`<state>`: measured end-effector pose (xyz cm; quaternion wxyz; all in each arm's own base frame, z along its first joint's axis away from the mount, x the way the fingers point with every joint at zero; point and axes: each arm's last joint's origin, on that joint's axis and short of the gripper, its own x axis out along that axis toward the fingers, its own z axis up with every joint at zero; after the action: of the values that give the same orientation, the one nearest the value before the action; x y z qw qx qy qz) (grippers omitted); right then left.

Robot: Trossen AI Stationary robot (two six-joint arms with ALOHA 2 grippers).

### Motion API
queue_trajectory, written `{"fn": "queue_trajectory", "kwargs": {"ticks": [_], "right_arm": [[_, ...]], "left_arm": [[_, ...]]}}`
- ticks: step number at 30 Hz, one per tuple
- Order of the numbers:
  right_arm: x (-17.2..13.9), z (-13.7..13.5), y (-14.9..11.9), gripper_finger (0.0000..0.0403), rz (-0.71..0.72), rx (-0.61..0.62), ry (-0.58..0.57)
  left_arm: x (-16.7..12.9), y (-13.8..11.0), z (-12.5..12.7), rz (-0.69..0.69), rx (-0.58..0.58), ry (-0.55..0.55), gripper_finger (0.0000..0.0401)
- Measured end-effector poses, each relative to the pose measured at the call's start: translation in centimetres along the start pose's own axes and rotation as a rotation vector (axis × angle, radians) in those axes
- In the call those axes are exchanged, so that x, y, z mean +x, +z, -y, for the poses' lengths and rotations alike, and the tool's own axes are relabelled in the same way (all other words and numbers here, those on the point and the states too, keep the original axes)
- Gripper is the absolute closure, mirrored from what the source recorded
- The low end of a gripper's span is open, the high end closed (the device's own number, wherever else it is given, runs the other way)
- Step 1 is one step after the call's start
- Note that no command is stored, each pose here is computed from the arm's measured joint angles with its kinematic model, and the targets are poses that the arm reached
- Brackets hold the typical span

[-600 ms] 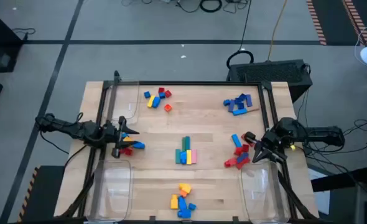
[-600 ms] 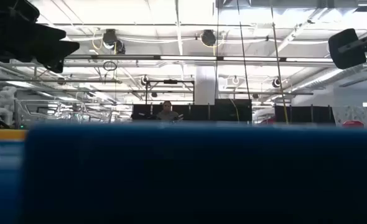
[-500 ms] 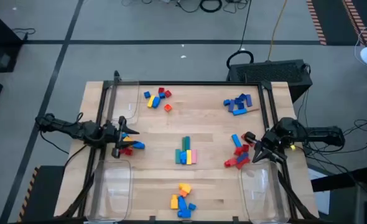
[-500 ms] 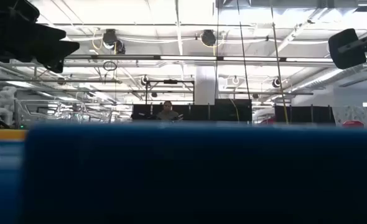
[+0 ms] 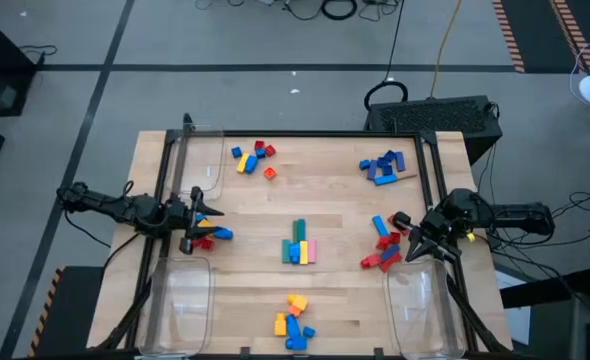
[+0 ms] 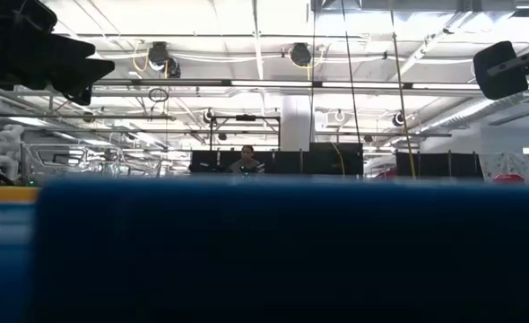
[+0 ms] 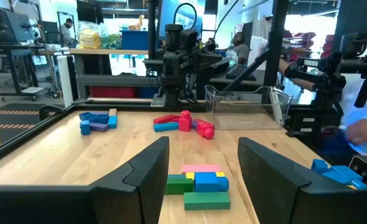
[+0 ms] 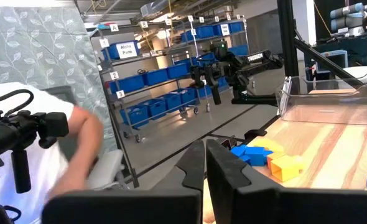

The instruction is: Sort blocks by size

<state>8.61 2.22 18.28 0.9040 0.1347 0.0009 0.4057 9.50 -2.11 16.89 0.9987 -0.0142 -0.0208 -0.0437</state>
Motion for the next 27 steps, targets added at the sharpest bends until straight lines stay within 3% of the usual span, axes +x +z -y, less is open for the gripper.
{"fn": "queue_trajectory", "kwargs": {"ticks": [18,22,27], "right_arm": [[0.0,0.0,-0.01,0.0403,0.0,0.0,0.0],[0.0,0.0,0.01,0.0403,0.0,0.0,0.0],[0.0,-0.01,0.01,0.0403,0.0,-0.001,0.0]], "left_arm": [[0.0,0.0,0.0,0.0,0.001,0.0,0.0208],[-0.02,0.08,0.0,-0.002,0.08,0.0,0.0208],[-0.02,0.25,-0.01,0.015,0.055,0.005,0.0208]]}}
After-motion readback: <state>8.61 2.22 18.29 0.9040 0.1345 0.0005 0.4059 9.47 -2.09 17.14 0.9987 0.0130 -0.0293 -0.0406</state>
